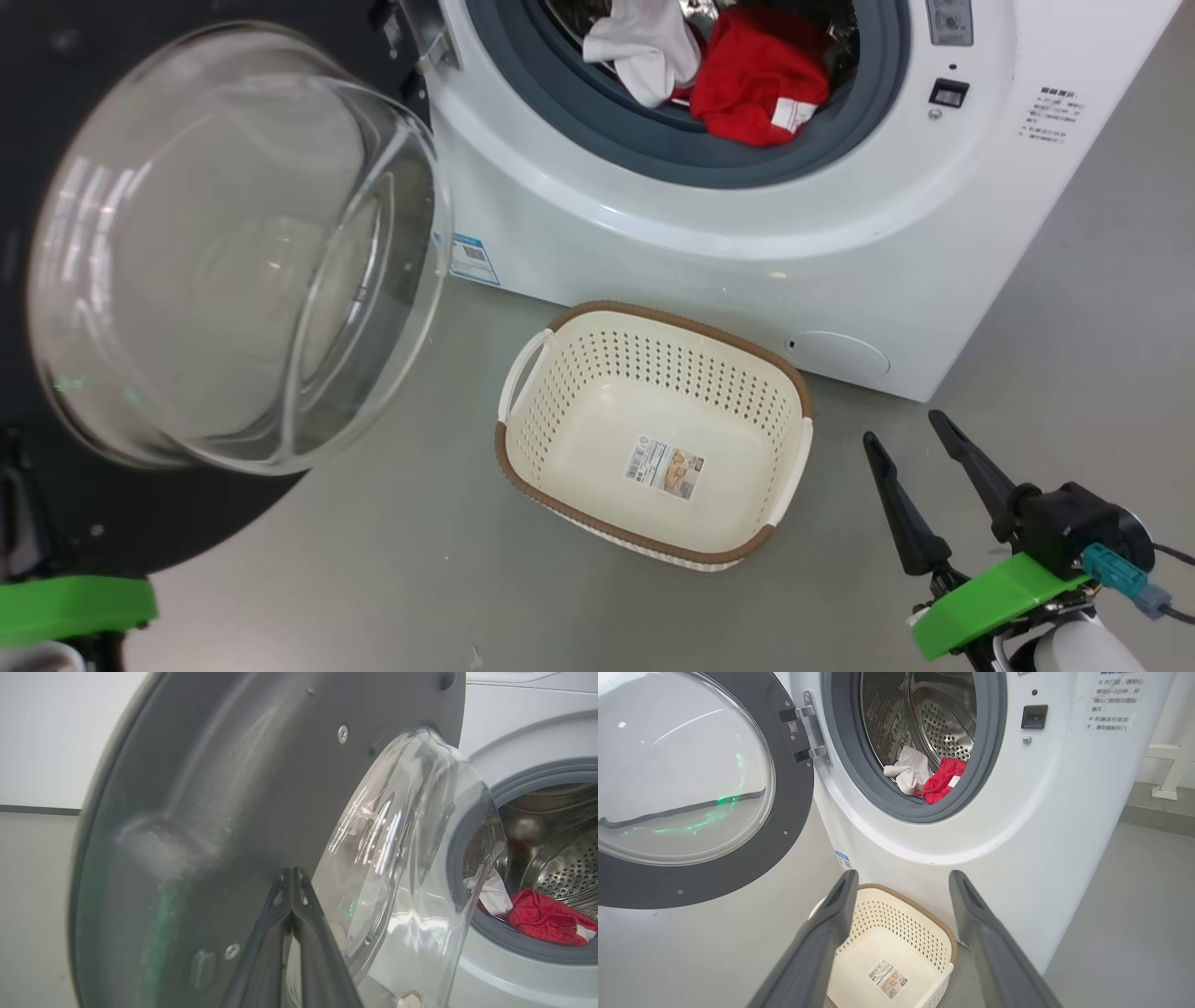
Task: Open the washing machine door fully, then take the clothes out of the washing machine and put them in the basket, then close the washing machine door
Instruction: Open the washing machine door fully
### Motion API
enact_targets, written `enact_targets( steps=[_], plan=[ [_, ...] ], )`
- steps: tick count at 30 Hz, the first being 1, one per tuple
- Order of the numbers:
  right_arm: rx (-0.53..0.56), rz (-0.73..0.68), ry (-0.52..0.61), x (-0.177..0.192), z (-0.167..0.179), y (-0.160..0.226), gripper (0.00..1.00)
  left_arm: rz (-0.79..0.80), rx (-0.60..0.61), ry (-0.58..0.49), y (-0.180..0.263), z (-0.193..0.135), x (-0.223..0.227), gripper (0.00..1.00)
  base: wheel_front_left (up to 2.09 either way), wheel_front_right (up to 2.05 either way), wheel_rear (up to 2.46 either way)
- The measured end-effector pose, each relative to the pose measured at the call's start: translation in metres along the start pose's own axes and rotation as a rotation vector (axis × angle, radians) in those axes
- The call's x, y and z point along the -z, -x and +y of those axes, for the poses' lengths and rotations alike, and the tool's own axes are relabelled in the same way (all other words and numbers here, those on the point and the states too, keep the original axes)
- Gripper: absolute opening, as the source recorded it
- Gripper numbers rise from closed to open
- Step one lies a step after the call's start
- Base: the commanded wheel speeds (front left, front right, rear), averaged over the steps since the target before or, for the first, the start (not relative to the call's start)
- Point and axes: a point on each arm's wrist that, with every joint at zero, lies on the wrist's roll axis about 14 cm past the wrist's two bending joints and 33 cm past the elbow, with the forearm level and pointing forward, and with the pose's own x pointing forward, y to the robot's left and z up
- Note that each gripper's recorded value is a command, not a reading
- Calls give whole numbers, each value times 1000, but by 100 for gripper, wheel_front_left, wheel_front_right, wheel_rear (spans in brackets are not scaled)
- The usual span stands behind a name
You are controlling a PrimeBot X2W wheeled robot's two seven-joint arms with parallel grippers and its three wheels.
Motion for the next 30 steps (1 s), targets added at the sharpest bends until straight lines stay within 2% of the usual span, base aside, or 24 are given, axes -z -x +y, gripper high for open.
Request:
enact_targets(
  steps=[16,30],
  plan=[
    [-2,1,11,4,-13,-13,100,4,-100,-67,-44,27,-2,0,0,0,0],
    [13,9,6,10,-24,-15,100,35,-132,-129,-70,37,0,0,0,0,0]
  ],
)
